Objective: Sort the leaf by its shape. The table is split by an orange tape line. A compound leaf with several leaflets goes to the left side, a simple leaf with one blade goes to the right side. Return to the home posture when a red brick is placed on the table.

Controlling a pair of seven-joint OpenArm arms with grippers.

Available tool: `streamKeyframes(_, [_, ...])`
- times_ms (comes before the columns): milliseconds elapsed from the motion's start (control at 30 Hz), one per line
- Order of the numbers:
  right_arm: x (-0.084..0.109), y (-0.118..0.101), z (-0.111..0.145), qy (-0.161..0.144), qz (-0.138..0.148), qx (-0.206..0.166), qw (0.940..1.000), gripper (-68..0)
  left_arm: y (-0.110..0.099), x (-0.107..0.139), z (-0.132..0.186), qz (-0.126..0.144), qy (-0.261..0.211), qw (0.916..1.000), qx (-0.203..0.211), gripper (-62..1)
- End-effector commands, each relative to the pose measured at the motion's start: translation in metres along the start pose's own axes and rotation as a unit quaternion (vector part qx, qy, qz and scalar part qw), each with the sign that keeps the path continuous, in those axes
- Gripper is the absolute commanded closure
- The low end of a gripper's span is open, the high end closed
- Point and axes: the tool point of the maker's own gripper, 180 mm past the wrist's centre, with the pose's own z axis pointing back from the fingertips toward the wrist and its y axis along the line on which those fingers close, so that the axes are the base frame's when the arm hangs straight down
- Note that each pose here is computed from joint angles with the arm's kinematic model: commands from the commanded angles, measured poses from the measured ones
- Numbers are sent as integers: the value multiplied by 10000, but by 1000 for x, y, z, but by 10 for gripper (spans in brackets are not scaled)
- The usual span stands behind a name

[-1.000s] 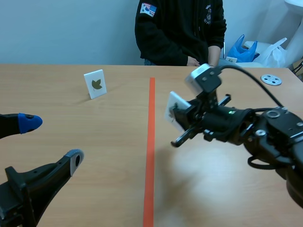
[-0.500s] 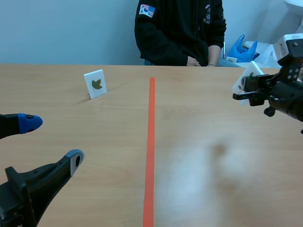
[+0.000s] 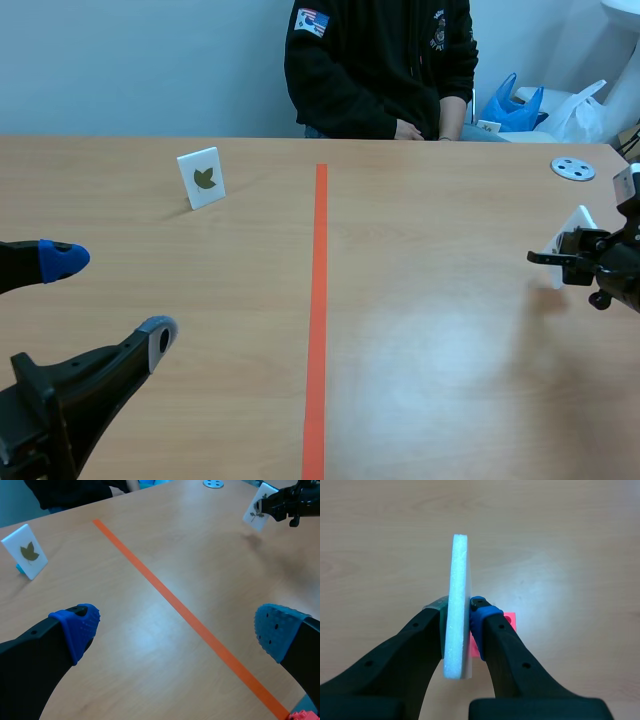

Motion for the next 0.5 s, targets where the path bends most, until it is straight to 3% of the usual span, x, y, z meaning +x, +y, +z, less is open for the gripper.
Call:
streamKeyframes(0, [23, -3, -4, -296, 28, -20, 9996, -20, 0, 7, 0, 19, -142, 9999, 10, -623])
streamKeyframes(200, [0, -16, -2, -22, -37, -325, 9995, -63, 0, 7, 0, 19, -142, 9999, 10, -623])
streamKeyframes(300, [-3, -16, -1, 6, -35, -327, 9995, -150, 0, 7, 0, 19, -144, 9999, 10, -623])
streamKeyframes(467, [0, -17, 0, -90, -32, -328, 9994, -359, 0, 7, 0, 19, -142, 9999, 10, -623])
